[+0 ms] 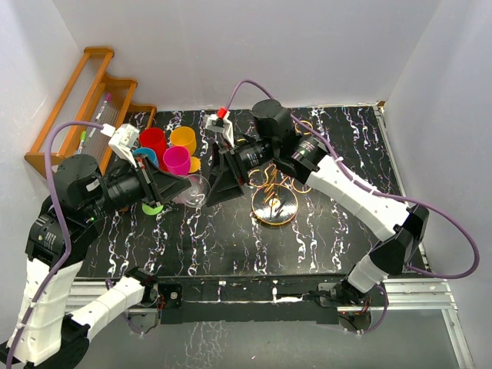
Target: Take the wine glass off the wine glass rack
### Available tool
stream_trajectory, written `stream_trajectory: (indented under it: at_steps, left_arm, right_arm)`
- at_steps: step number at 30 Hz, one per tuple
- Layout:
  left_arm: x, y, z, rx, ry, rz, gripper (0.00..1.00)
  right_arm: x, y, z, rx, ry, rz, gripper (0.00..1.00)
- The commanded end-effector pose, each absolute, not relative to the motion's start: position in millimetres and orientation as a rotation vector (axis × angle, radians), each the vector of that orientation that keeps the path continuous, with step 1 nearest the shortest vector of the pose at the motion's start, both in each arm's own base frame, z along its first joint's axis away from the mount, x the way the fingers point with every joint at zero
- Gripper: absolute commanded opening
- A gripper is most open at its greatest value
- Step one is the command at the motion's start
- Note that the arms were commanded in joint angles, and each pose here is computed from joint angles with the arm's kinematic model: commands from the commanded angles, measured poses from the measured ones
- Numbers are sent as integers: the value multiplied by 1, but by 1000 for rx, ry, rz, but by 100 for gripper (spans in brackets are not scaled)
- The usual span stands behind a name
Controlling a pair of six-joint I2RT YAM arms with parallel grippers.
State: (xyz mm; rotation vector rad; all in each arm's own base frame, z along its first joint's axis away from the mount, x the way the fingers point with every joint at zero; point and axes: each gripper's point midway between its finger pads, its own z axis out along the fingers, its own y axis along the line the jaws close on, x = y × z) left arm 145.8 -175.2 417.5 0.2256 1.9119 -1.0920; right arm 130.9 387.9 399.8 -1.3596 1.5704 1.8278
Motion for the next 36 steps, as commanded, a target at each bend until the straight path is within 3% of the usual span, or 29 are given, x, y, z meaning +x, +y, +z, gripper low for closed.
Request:
stream_trajectory:
  at_steps: [1,10,17,22,25,28,32,36]
  left_arm:
    - [149,-179,429,270,1853,-1103,0]
    - [148,-181,427,279,1861,-1109,0]
    - [149,-182,420,277,1884,-1109,0]
    - [151,-178,414,248,1922,-1083,0]
    - [152,-167,417,187,1924,-1021,19]
    - [153,-153,422,104,1923,-959,29]
    - [152,-136,428,-5,1900,-908,34]
    - [151,-120,427,-116,1900,-851,36]
  right_arm:
    - [125,392,419,-1385,1492,1808,50]
    - [123,407,414,-1406,1508,1826,35]
    - [121,409,417,-1407,1501,1828,8]
    - [121,410,417,-1396,1479,1739,8]
    - [126,409,410,-1380,1481,1624,8]
    - [126,407,403,-1375,1472,1558,8]
    - [123,407,395,-1385,1453,1412,8]
    - [111,417,365,-1441,1429,1081,8]
